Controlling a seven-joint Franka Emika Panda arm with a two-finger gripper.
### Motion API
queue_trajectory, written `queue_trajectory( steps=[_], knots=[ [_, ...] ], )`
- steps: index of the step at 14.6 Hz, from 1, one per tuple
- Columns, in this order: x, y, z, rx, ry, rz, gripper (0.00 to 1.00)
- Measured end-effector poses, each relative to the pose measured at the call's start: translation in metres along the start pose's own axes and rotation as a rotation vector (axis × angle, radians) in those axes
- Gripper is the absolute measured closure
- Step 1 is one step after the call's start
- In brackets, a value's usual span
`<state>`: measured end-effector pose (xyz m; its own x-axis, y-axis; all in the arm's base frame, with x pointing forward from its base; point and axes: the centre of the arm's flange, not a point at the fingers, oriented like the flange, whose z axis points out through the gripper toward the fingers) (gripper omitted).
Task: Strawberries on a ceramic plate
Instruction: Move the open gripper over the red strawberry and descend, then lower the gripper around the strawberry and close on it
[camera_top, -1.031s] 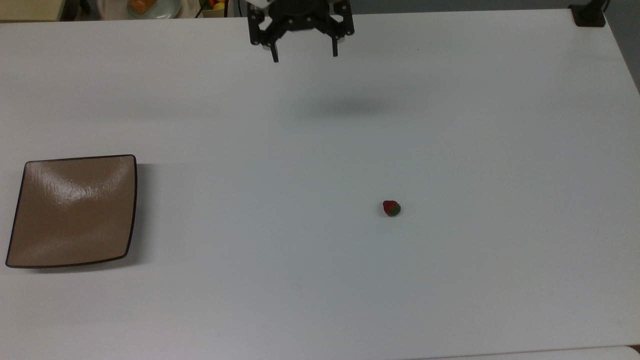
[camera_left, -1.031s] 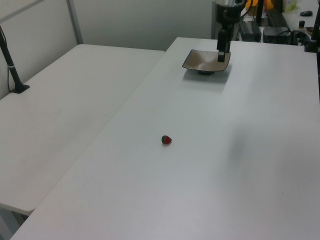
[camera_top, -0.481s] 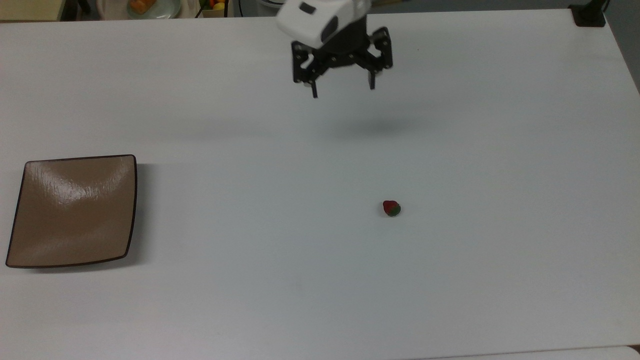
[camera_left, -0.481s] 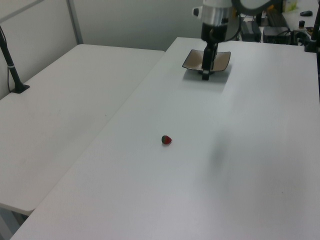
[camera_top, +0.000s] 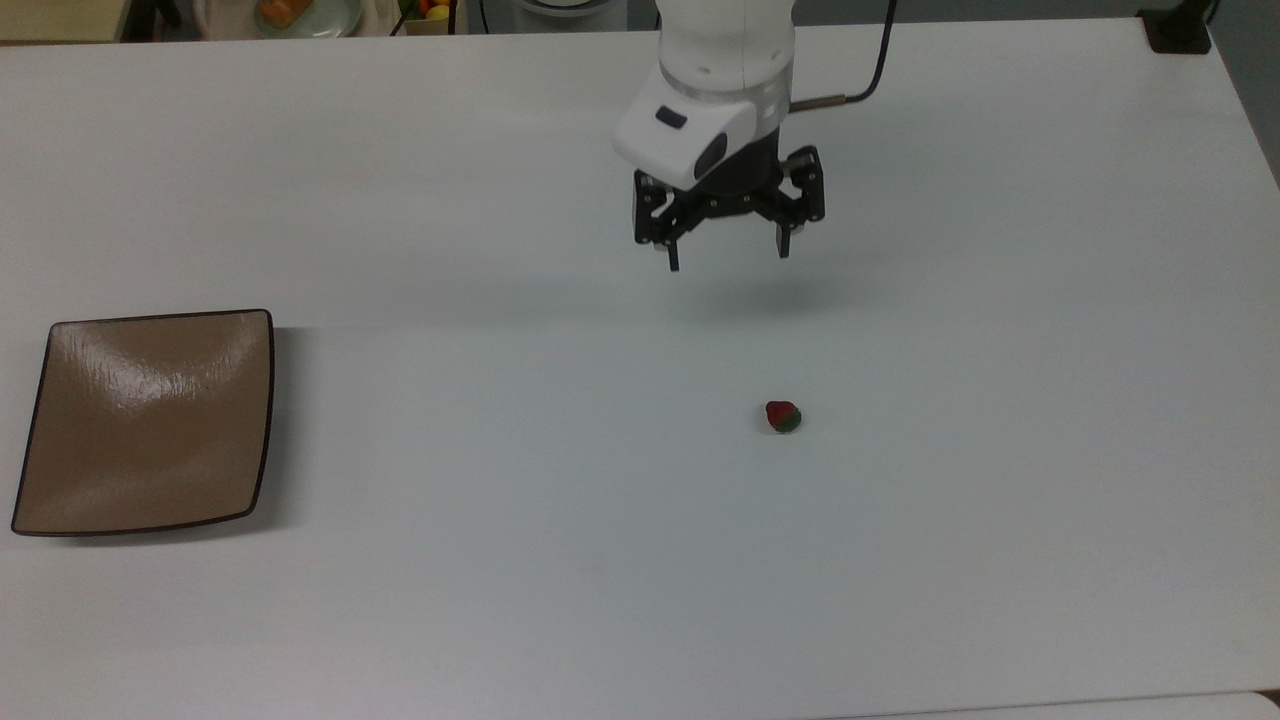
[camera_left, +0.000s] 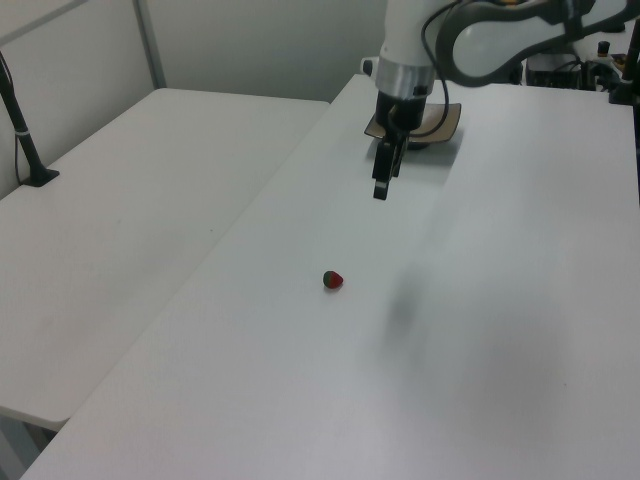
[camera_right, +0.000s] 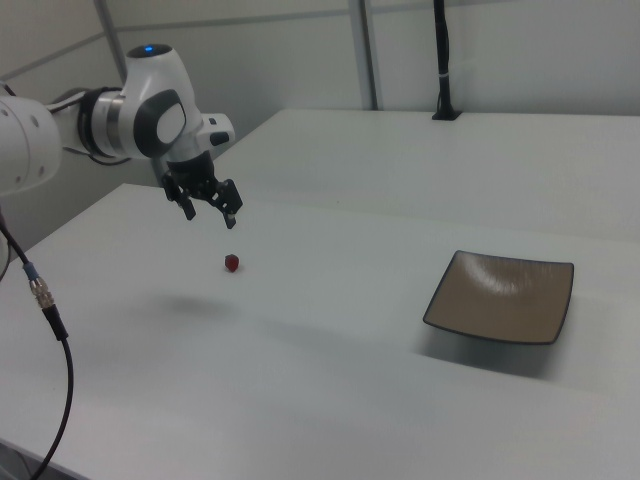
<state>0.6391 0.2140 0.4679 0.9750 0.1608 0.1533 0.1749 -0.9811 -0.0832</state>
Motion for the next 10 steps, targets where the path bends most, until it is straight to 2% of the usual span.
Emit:
queue_trajectory(
  steps=[10],
  knots=[
    [0.015, -0.039, 0.080, 0.007, 0.089, -0.058, 0.00]
  ],
)
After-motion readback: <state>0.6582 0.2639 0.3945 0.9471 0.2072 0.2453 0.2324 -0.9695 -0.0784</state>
